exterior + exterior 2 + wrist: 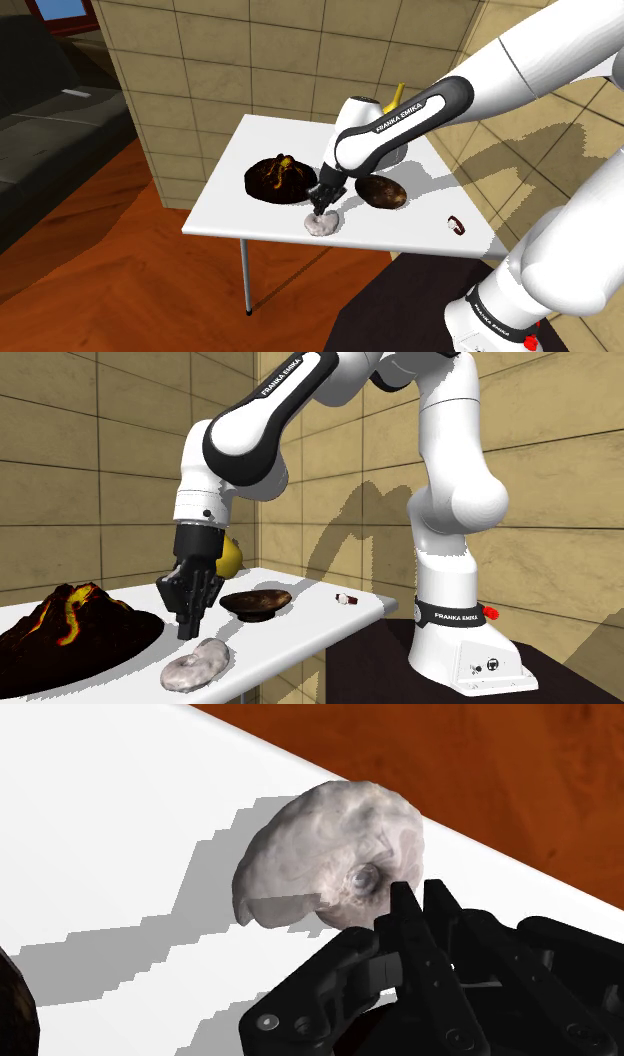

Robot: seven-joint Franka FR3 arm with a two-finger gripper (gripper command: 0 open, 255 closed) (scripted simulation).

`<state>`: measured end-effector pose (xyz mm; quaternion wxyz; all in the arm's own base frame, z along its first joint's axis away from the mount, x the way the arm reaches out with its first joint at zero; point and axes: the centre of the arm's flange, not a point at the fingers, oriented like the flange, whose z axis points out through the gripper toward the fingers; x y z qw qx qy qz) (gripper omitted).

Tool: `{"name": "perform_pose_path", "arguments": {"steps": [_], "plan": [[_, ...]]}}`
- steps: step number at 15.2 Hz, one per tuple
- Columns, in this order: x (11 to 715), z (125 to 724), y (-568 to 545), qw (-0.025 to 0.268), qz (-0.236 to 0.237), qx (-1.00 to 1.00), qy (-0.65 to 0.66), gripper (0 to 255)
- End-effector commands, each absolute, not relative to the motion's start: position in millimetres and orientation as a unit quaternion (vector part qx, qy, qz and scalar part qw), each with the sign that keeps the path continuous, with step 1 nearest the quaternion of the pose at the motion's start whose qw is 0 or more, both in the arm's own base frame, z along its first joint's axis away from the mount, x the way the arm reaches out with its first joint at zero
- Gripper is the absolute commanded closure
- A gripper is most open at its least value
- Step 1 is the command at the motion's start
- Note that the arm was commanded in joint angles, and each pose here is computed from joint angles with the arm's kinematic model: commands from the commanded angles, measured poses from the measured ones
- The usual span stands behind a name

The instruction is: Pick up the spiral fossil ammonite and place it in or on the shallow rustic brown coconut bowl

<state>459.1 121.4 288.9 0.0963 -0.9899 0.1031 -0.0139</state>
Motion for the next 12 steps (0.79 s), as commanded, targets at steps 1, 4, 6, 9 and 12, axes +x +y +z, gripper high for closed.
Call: {"name": "perform_pose_path", "arguments": {"steps": [1,4,6,9,12], "plan": [[459.1,288.9,121.4,0.096,-0.014,-0.990,0.103,255],[459.1,288.9,121.4,0.096,-0.014,-0.990,0.103,255],[459.1,288.9,121.4,0.096,-0.014,-0.990,0.103,255],[458.2,283.4,95.9,0.101,-0.013,-0.960,0.261,0],[441.8,274.5,61.6,0.104,-0.011,-0.869,0.483,0]]}}
